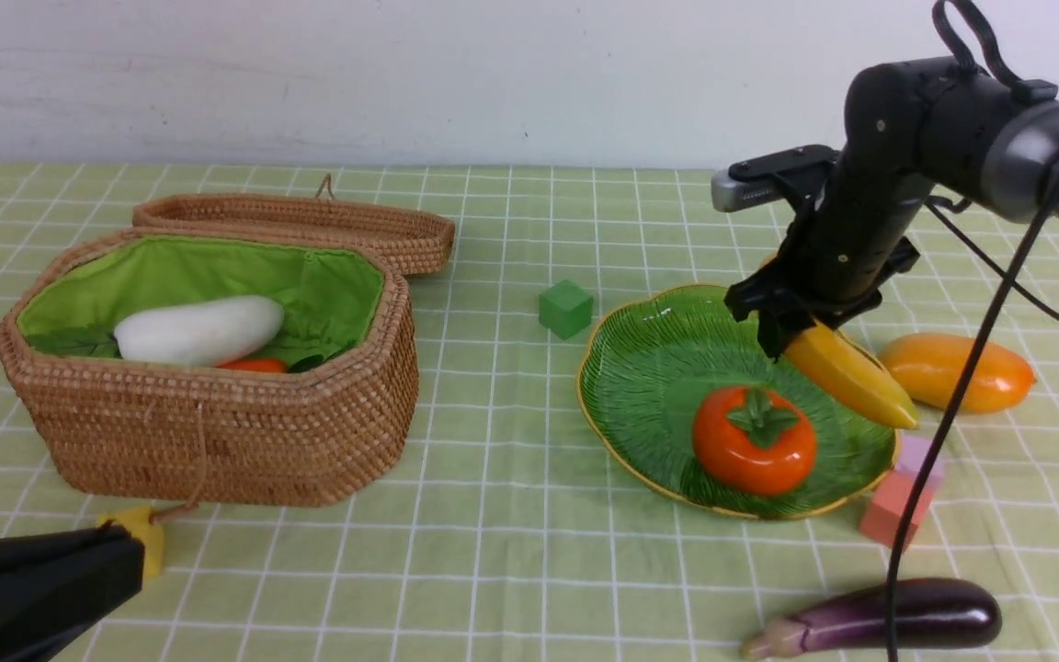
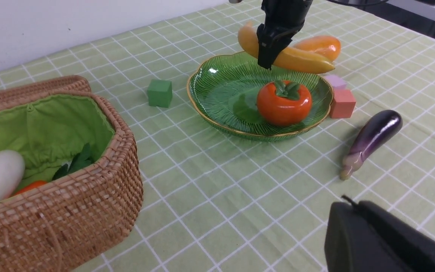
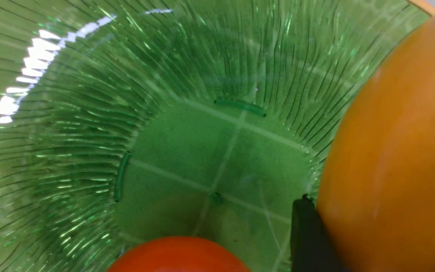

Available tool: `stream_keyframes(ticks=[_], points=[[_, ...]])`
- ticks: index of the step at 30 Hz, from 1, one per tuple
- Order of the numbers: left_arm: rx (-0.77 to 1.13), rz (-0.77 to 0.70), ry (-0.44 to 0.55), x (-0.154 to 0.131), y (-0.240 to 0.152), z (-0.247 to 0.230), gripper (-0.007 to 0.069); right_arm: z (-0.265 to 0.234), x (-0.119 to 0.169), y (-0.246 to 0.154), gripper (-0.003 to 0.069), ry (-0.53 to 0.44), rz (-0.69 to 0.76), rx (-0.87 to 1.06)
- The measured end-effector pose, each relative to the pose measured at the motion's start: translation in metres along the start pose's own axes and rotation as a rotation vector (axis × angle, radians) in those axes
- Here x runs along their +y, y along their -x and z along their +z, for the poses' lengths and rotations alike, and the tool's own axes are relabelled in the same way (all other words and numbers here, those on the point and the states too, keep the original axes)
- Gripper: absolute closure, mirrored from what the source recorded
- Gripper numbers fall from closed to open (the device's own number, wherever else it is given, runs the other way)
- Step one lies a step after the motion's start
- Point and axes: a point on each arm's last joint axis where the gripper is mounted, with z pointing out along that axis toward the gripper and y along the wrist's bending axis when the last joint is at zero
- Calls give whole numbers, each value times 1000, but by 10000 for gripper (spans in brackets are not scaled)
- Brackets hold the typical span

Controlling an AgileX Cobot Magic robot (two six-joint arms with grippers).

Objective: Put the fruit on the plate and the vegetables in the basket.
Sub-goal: Use the right arm to grab a banana and put it into the right plate, then grab an eggplant with your right arm and place it in the basket on the left.

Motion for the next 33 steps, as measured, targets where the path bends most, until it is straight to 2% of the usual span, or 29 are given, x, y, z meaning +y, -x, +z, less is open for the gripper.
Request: stream_keyframes(ticks=[2,5,8,10,13,15,16,17,18,19,20,21,23,25,28,33], points=[[0,9,0,0,0,0,638,0,0,0,273,0,2,0],[0,15,0,0,0,0,638,-7,1,-2,111,2,3,20],[1,18,0,0,0,0,638,-26,2,-6,25,4,9,38],[1,20,0,0,0,0,638,-44,3,-8,6,5,21,40],[1,21,0,0,0,0,638,-84,5,-12,46,4,34,-13],[2,21,0,0,0,0,638,-105,7,-22,119,16,44,-34],[2,21,0,0,0,0,638,-107,8,-24,128,19,45,-34],[2,21,0,0,0,0,638,-117,10,-37,195,26,40,-27],[2,21,0,0,0,0,638,-118,10,-41,214,30,36,-21],[2,20,-1,0,0,0,638,-120,13,-65,289,47,6,29],[2,20,-1,0,0,0,638,-123,14,-68,306,48,-8,26],[2,20,-1,0,0,0,638,-122,17,-91,357,66,-68,73],[3,20,-1,0,0,0,638,-117,20,-120,396,99,-173,139],[3,16,-3,0,0,0,638,-106,22,-146,405,129,-307,181],[3,-3,-15,-1,0,0,638,-84,24,-170,369,163,-489,186],[37,-20,-66,-6,-3,0,638,-47,25,-191,220,196,-657,186]])
